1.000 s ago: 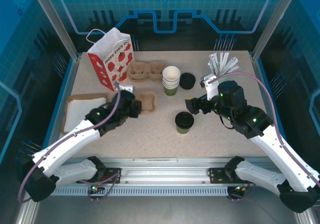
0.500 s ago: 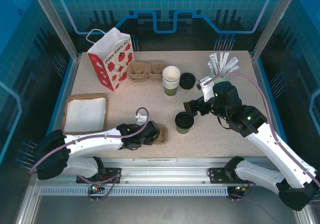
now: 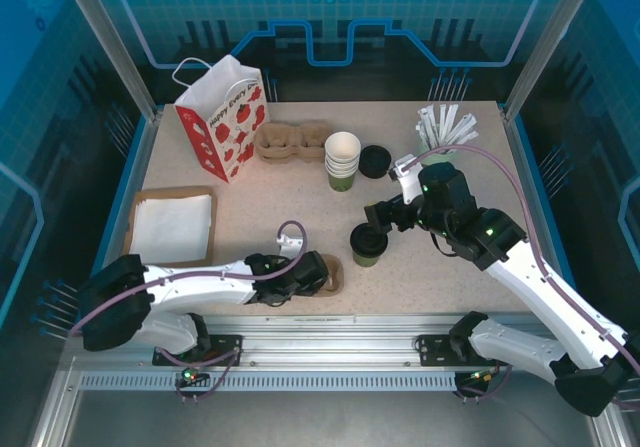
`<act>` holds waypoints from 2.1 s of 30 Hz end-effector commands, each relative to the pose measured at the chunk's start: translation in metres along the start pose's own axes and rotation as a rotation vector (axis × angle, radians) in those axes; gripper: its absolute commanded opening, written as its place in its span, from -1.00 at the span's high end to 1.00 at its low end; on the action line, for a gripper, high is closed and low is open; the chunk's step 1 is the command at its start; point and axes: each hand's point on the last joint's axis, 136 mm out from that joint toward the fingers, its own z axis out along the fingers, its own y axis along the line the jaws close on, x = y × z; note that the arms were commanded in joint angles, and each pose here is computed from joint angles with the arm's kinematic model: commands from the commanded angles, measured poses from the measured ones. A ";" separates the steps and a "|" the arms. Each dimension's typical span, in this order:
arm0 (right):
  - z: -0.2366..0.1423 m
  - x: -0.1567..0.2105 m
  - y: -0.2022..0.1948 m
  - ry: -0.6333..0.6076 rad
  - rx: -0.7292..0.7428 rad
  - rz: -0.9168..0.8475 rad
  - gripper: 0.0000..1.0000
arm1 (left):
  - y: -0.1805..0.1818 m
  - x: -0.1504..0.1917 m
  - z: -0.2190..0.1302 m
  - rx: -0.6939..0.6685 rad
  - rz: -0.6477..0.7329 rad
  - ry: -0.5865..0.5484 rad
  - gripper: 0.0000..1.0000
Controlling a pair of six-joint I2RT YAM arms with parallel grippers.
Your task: Pack the takeout coffee
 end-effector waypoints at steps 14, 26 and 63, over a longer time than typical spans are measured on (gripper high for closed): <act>0.005 -0.028 0.034 -0.057 -0.148 -0.042 -0.92 | 0.102 -0.267 -0.180 0.015 0.050 -0.594 -0.75; 0.017 -0.021 0.033 -0.018 -0.136 -0.058 -0.92 | 0.174 -0.379 -0.124 -0.114 0.158 -0.444 -0.81; 0.028 -0.013 0.029 0.033 -0.110 -0.044 -0.92 | 0.196 -0.427 -0.056 -0.089 0.450 -0.354 0.82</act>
